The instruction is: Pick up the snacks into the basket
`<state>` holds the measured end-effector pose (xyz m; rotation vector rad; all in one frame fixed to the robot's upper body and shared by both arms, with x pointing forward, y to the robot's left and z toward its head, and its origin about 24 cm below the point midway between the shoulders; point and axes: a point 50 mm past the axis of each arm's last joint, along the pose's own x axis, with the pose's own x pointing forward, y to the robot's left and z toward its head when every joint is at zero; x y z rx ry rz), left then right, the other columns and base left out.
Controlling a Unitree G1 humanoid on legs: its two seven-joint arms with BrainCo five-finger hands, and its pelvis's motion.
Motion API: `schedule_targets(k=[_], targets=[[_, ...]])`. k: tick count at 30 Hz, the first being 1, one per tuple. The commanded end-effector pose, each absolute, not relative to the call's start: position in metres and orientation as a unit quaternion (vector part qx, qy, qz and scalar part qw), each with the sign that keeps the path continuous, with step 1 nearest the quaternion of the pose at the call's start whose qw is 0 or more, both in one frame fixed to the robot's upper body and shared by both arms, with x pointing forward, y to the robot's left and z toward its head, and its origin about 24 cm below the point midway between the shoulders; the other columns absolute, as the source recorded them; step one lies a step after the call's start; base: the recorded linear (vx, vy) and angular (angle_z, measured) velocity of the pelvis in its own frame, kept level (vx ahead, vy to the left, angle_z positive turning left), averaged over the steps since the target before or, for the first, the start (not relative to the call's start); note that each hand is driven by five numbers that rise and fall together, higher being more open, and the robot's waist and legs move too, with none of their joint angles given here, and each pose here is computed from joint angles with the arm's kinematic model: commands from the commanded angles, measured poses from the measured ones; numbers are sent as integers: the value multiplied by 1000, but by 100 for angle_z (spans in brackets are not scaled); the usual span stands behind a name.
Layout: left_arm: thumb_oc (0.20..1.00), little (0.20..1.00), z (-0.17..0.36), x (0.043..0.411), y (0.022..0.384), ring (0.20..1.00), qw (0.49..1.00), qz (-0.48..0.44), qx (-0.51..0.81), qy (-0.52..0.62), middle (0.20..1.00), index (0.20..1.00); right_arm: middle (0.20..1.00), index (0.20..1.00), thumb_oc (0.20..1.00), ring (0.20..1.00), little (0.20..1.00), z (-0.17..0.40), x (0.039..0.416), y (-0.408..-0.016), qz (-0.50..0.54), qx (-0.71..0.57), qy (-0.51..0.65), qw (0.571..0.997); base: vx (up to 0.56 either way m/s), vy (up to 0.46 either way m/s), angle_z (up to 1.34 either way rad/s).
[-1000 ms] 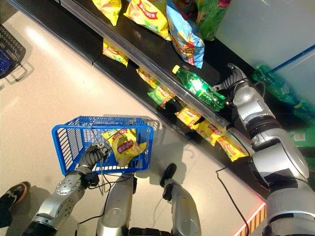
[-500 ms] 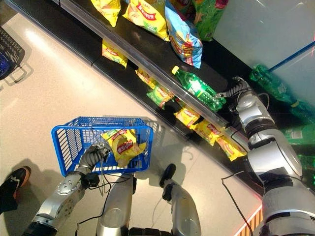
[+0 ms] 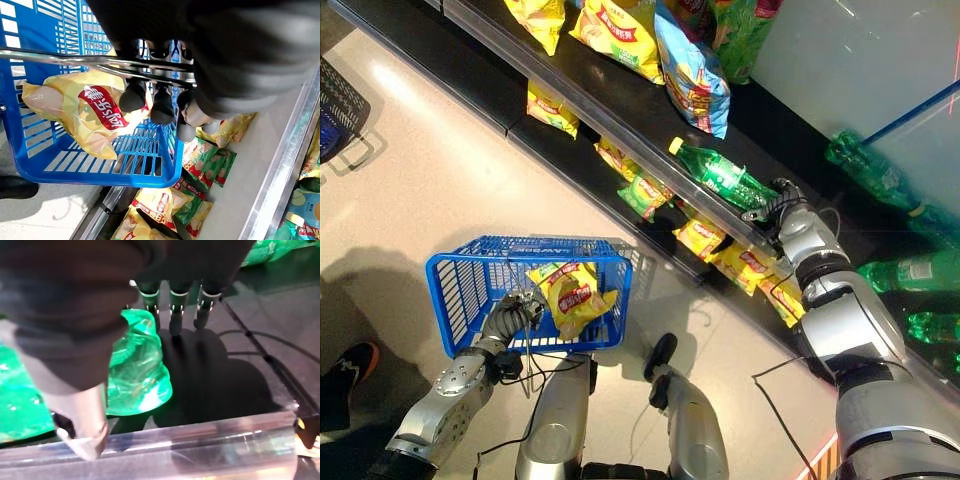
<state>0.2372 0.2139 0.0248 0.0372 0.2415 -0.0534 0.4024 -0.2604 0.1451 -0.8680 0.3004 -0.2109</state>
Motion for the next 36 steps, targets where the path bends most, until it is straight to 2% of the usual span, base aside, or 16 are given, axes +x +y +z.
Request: schedule_targets(k=[1, 6, 13, 25, 36], targets=[[200, 200, 68, 233, 194, 200, 997, -83, 6, 6, 200, 200, 1000, 1000, 1000, 1000, 1000, 168, 408, -251, -80, -468, 94, 875, 0, 0, 0], [200, 200, 69, 232, 198, 200, 997, -78, 10, 7, 200, 200, 1000, 1000, 1000, 1000, 1000, 170, 409, -236, -46, -488, 73, 869, 0, 0, 0], [200, 200, 71, 231, 197, 200, 997, -81, 12, 4, 200, 200, 1000, 1000, 1000, 1000, 1000, 181, 414, -231, -62, -518, 59, 851, 0, 0, 0], [200, 200, 74, 230, 198, 200, 996, -86, 17, -1, 200, 200, 1000, 1000, 1000, 1000, 1000, 193, 422, -217, -66, -614, 56, 785, 9, -17, 6], [200, 200, 76, 231, 191, 200, 995, -99, 15, -9, 200, 200, 1000, 1000, 1000, 1000, 1000, 174, 418, -228, -82, -609, 104, 782, 18, -15, 13]])
